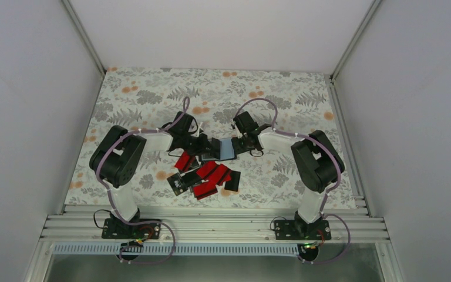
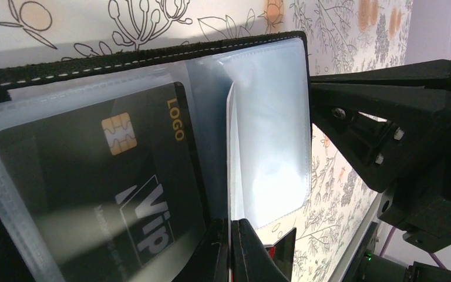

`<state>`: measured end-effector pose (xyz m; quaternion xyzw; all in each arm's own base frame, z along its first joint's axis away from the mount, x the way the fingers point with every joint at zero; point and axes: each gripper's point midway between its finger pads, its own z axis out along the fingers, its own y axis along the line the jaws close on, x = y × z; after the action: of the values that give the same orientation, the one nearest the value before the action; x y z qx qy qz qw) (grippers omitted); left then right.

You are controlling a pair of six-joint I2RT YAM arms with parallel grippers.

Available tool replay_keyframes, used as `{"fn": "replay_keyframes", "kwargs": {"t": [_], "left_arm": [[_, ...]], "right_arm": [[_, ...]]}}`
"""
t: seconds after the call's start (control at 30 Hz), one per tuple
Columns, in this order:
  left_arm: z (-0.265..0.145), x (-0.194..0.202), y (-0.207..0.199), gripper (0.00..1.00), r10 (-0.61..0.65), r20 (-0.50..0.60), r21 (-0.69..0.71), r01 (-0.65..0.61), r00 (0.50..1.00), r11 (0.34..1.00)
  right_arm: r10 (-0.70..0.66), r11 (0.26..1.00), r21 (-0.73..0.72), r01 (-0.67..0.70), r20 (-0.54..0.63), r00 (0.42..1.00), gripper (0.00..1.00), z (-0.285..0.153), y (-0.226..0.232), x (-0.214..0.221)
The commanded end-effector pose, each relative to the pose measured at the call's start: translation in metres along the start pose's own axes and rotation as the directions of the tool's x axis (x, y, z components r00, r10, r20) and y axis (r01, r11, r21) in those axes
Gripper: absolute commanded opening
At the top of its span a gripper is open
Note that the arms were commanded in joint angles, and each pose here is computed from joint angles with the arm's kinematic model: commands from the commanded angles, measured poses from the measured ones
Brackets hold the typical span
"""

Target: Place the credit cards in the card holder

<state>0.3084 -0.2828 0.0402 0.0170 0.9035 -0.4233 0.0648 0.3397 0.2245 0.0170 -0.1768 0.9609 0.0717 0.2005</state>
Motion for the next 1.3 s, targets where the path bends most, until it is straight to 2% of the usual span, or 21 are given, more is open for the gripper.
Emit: {"fn": "replay_keyframes", "kwargs": {"t": [0.0,1.27], "left_arm": [[0.003,-0.007,-0.003,0.03,0.01,0.011,0.021,-0.01,1.0,1.0],[0.009,0.008,-0.011,0.02,-0.041,-0.003,0.113,0.041,0.999,0.993]], "right_arm": [[-0.007,1.0,0.0,0.007,-0.065,0.998,0.04,0.006,-0.001,0.024],[0.042,0.999,-0.014,-0.044,-0.099,0.994,0.04,0.006,0.0,0.049]]}}
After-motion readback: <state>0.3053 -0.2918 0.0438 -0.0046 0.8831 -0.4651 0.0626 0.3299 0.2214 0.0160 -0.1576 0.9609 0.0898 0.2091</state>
